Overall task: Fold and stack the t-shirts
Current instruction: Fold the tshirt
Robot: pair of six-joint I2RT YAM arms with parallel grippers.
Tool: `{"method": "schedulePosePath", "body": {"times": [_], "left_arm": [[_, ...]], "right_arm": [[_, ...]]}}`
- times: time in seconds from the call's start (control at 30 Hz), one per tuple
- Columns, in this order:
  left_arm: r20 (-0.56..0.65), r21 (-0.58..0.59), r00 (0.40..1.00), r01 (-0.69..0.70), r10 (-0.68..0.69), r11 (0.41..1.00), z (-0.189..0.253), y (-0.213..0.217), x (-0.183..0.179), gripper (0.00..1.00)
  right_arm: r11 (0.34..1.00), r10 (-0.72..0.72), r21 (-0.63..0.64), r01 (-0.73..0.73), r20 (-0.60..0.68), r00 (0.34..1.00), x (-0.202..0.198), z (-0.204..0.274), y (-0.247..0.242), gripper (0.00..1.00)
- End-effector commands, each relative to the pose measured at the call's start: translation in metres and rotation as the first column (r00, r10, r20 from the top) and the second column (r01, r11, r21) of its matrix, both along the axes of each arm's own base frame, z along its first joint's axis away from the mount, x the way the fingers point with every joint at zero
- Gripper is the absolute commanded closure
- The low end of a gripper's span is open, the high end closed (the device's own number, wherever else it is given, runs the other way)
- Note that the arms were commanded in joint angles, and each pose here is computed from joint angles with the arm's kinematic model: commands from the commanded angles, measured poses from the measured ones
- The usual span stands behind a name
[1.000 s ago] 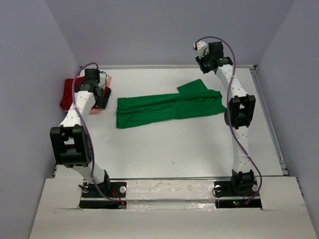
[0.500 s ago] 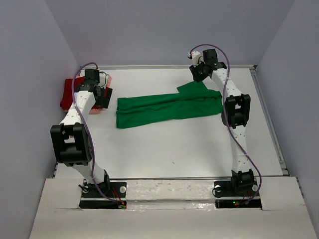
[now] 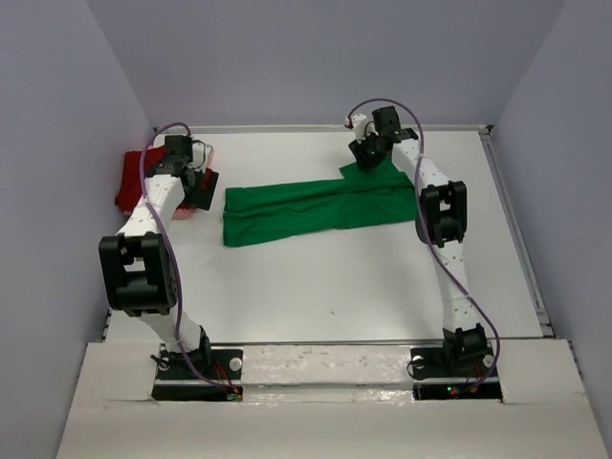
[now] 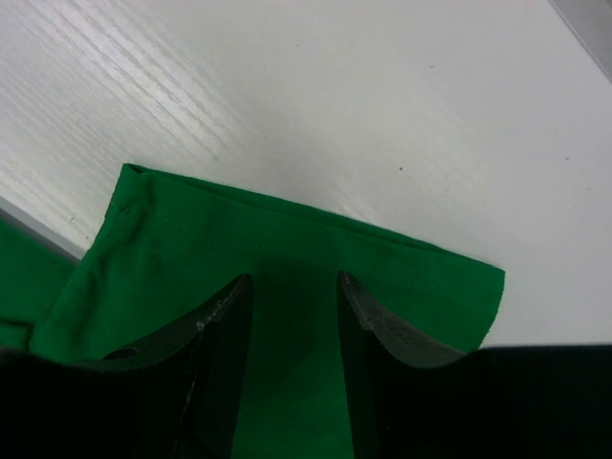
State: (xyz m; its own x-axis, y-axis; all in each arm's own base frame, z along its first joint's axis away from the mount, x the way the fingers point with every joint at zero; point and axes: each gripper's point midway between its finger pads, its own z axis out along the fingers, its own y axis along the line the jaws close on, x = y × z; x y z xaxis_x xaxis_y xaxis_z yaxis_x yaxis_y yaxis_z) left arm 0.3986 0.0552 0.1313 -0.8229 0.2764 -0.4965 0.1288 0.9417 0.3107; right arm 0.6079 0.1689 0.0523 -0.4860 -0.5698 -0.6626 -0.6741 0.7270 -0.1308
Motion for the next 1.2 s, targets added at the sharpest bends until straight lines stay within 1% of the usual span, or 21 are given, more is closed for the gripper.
{"method": "schedulePosePath", "body": {"times": [0.0, 0.17, 0.43, 0.6, 0.87, 0.97, 1.0, 1.13, 1.17], "left_arm": [[0.046, -0.009, 0.999, -0.005, 0.006, 1.000, 0.016, 0.000, -0.007, 0.01], [0.054, -0.010, 0.999, -0.002, 0.003, 1.000, 0.018, -0.001, -0.008, 0.01], [0.051, -0.027, 0.999, 0.005, -0.004, 1.000, 0.019, -0.004, -0.002, 0.01], [0.043, -0.031, 0.999, 0.007, -0.006, 0.999, 0.018, -0.005, -0.004, 0.01], [0.035, -0.028, 0.999, 0.009, -0.008, 1.000, 0.018, -0.005, -0.006, 0.01], [0.032, -0.029, 0.999, 0.011, -0.010, 1.000, 0.018, -0.005, -0.006, 0.01], [0.030, -0.029, 1.000, 0.009, -0.008, 1.000, 0.017, -0.004, -0.006, 0.01], [0.031, -0.031, 0.999, 0.018, -0.017, 0.999, 0.019, -0.006, -0.006, 0.01], [0.028, -0.031, 0.999, 0.016, -0.015, 0.999, 0.019, -0.005, -0.007, 0.01]], "right_arm": [[1.000, 0.025, 0.008, -0.026, 0.057, 0.998, 0.011, 0.012, 0.012, 0.53], [1.000, 0.019, -0.002, -0.018, 0.058, 0.998, 0.014, 0.005, 0.010, 0.53], [0.999, 0.001, -0.051, 0.003, 0.086, 0.996, 0.020, 0.002, 0.001, 0.52], [0.997, -0.010, -0.079, 0.016, 0.080, 0.997, 0.021, -0.011, -0.004, 0.52], [0.998, -0.004, -0.066, 0.008, 0.055, 0.998, 0.018, -0.025, -0.001, 0.53], [0.998, 0.003, -0.063, 0.000, 0.045, 0.999, 0.015, -0.027, 0.000, 0.60], [0.998, 0.007, -0.061, -0.004, 0.043, 0.999, 0.014, -0.027, 0.000, 0.67], [0.998, 0.019, -0.067, -0.018, 0.020, 1.000, 0.007, -0.034, 0.000, 0.84], [0.997, 0.019, -0.069, -0.019, 0.008, 1.000, 0.004, -0.038, -0.001, 0.85]]}}
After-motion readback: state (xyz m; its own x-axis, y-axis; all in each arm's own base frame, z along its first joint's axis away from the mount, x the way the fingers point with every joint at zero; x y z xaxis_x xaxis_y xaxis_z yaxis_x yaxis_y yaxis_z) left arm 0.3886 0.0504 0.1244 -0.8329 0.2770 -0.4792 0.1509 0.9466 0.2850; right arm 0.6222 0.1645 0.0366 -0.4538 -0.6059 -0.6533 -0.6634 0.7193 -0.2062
